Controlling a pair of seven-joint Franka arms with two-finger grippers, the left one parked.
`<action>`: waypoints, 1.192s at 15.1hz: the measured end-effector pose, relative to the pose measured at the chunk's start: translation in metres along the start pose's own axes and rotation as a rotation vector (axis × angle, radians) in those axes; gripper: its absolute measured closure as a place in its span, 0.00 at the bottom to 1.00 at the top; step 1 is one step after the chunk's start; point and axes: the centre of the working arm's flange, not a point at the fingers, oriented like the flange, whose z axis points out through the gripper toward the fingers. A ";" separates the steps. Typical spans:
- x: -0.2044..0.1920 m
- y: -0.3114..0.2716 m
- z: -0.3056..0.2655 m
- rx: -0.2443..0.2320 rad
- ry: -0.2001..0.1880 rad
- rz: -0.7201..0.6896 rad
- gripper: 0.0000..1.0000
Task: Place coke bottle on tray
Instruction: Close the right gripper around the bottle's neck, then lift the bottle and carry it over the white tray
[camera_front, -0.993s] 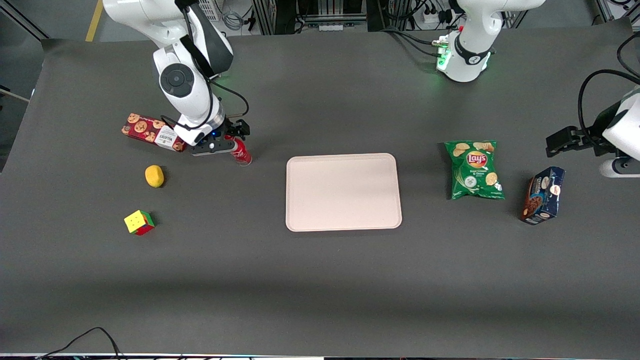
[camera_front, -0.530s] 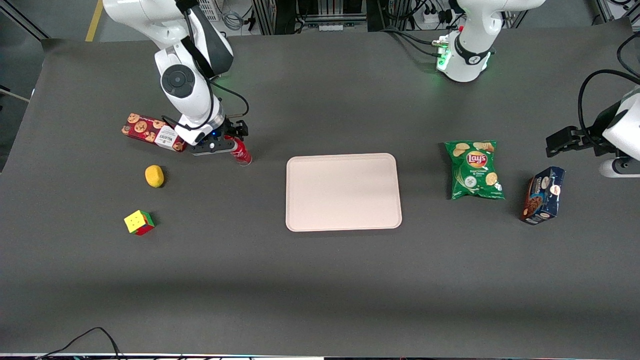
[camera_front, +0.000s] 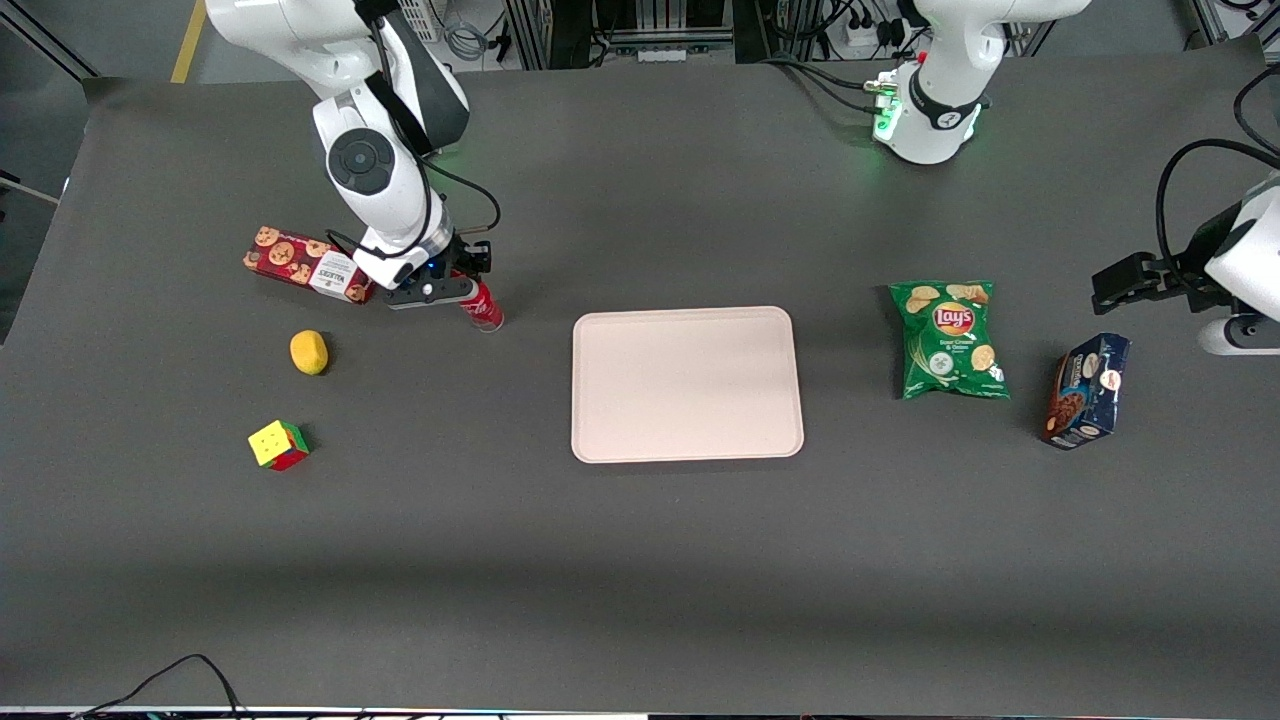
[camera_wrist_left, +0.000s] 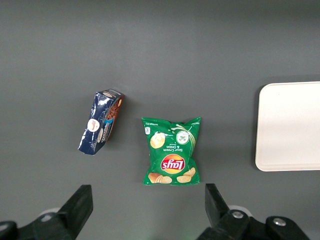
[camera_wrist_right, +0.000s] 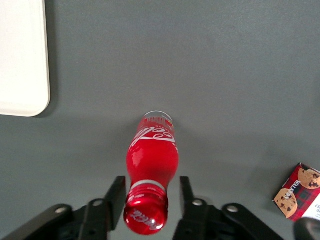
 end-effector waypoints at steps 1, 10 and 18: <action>0.000 0.000 0.000 0.000 0.000 -0.001 0.56; 0.012 -0.011 -0.036 0.021 0.023 0.023 0.67; 0.047 -0.040 -0.198 0.075 0.075 0.064 0.67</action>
